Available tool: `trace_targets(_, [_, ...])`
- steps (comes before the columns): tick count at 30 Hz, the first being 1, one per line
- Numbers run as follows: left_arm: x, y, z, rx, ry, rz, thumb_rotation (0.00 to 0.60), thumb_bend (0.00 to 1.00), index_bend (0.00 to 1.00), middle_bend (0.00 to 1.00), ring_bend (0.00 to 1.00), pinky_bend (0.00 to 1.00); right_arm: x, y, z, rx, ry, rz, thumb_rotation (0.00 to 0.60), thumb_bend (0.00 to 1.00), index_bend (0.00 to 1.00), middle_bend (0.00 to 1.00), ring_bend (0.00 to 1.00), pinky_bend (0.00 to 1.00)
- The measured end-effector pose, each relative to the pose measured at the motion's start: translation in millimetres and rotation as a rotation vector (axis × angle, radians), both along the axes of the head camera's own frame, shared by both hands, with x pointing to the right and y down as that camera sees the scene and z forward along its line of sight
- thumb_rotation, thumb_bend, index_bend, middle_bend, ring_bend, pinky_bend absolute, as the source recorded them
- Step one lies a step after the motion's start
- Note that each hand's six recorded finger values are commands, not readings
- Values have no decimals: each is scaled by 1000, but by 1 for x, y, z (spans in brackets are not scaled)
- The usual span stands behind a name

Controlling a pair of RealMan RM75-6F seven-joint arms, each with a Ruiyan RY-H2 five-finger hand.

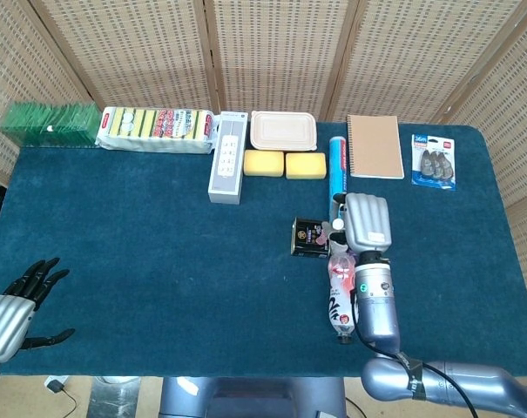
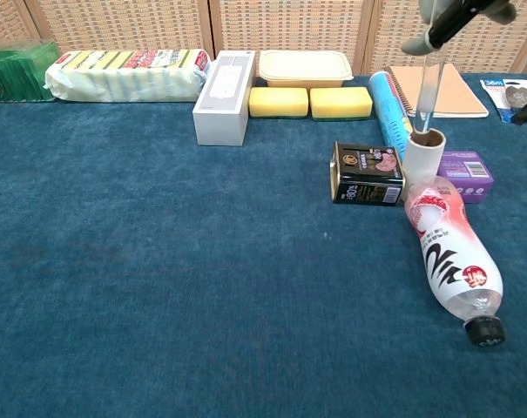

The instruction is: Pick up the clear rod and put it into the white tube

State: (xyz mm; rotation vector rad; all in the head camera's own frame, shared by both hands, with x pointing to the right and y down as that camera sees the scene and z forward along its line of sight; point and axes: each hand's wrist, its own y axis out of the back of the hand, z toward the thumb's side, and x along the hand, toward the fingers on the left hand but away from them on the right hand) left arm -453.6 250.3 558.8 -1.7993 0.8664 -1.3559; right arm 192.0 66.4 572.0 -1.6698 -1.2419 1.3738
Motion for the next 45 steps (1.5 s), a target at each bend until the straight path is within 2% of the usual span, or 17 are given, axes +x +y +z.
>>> trace_targets(8, [0, 1, -1, 0, 3, 3, 448, 112, 106, 50, 24, 227, 0, -4, -22, 49, 14, -17, 600, 290, 776, 953, 989, 872])
trace_targets(13, [0, 1, -2, 3, 7, 1, 456, 112, 107, 50, 24, 227, -2, -2, -28, 55, 8, -29, 600, 289, 782, 986, 1000, 897])
trace_targets(24, [0, 2, -5, 4, 19, 10, 452, 113, 107, 50, 24, 227, -11, 27, -45, 14, -51, -104, 600, 316, 783, 1000, 1000, 936])
trace_targets(27, [1, 3, -6, 5, 22, 15, 452, 112, 107, 50, 24, 227, -7, 18, -57, 48, -56, -81, 600, 318, 784, 1000, 1000, 937])
trace_targets(33, [0, 4, -9, 13, 27, 12, 449, 112, 107, 51, 24, 227, 12, -12, -84, 158, -20, 11, 600, 318, 785, 1000, 1000, 939])
trace_targets(36, [-1, 4, -9, 13, 29, 10, 452, 112, 106, 51, 24, 227, 13, -7, -83, 135, -19, 1, 600, 318, 785, 1000, 1000, 941])
trace_targets(41, [-2, 4, -9, 14, 29, 5, 452, 112, 106, 52, 25, 227, 18, 16, -78, 45, -2, -70, 600, 319, 786, 1000, 1000, 944])
trace_targets(43, [-1, 4, -8, 11, 29, 10, 448, 112, 106, 52, 25, 227, 26, 13, -79, 57, 19, -59, 600, 323, 787, 1000, 1000, 945])
trace_targets(45, [0, 4, -9, 13, 32, 14, 452, 113, 106, 52, 25, 227, 36, 1, -81, 101, 40, -22, 600, 325, 787, 1000, 1000, 945])
